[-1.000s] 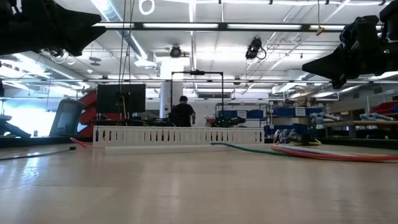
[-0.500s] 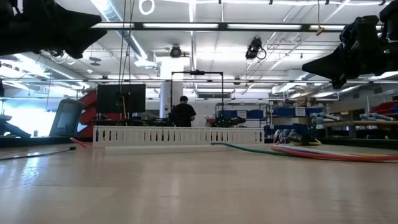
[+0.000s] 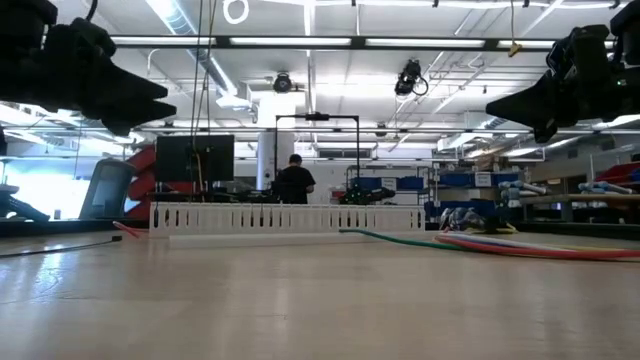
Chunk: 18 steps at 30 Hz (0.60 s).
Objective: Ziptie cables
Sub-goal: Prepare the black zip tie
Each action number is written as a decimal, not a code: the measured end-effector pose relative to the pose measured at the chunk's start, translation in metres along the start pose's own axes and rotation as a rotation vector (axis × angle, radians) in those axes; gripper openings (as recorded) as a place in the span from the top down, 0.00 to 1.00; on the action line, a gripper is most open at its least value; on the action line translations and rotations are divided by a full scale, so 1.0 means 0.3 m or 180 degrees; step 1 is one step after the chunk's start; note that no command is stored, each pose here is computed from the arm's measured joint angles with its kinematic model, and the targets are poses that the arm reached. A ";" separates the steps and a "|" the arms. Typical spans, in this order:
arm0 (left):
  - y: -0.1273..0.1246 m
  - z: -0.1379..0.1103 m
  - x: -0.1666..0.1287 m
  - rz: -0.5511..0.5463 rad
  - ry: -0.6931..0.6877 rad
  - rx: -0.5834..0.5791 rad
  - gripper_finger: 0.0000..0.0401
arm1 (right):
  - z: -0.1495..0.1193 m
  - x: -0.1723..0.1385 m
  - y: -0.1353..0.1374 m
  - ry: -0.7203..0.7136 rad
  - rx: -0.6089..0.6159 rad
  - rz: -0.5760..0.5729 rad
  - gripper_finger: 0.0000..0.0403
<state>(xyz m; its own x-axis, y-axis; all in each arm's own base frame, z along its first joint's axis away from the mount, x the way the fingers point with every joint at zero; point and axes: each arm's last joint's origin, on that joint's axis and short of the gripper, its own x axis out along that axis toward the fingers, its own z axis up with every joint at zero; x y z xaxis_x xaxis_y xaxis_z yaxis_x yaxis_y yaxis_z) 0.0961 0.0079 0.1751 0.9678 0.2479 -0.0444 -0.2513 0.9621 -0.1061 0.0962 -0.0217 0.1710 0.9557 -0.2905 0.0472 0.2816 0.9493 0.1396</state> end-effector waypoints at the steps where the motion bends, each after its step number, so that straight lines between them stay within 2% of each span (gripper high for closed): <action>1: -0.001 0.002 0.002 0.0008 0.0055 -0.0056 0.29 | 0.000 0.000 0.000 0.0000 0.0000 -0.0002 0.99; 6: -0.006 0.009 0.023 0.0090 0.0389 -0.0196 0.29 | 0.000 0.000 0.000 0.0001 0.0000 0.0000 0.99; 13: -0.017 0.029 0.081 0.0411 0.0873 -0.0315 0.29 | 0.000 0.000 0.000 0.0001 0.0001 -0.0001 0.99; 18: -0.030 0.052 0.131 0.0678 0.1409 -0.0499 0.29 | 0.000 0.000 0.000 0.0001 0.0001 -0.0001 0.99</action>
<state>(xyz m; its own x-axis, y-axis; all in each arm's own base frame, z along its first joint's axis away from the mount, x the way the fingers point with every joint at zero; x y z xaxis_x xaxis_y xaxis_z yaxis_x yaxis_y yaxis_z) 0.1366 0.0109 0.1897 0.8037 0.3319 -0.4938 -0.4744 0.8584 -0.1951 0.0962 -0.0218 0.1709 0.9556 -0.2908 0.0468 0.2820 0.9492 0.1398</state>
